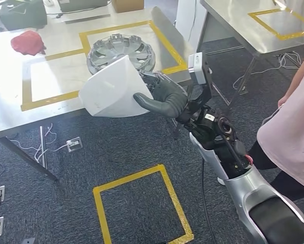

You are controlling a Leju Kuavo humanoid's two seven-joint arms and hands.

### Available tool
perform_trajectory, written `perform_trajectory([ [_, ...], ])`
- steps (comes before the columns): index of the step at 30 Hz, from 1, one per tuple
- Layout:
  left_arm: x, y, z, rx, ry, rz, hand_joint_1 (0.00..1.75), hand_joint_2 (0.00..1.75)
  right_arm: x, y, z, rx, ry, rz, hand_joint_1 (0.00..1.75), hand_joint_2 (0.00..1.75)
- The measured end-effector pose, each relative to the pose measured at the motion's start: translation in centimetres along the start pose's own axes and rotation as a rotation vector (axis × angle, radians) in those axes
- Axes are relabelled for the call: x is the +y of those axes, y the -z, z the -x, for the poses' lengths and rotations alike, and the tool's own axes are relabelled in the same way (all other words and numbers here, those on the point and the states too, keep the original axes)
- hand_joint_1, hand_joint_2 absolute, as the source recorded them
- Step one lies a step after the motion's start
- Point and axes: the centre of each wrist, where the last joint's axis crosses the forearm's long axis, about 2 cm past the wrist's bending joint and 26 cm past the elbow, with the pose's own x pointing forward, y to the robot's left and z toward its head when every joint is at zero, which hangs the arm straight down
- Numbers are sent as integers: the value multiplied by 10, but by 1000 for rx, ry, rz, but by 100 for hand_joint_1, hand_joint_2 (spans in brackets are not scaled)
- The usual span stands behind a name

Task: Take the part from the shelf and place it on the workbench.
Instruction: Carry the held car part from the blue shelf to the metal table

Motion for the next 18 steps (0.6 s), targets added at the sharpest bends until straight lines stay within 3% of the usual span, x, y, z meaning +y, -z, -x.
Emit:
perform_trajectory([
  [18,-2,1,-2,0,1,4,0,175,0,0,-3,-4,-10,-4,175,175],
])
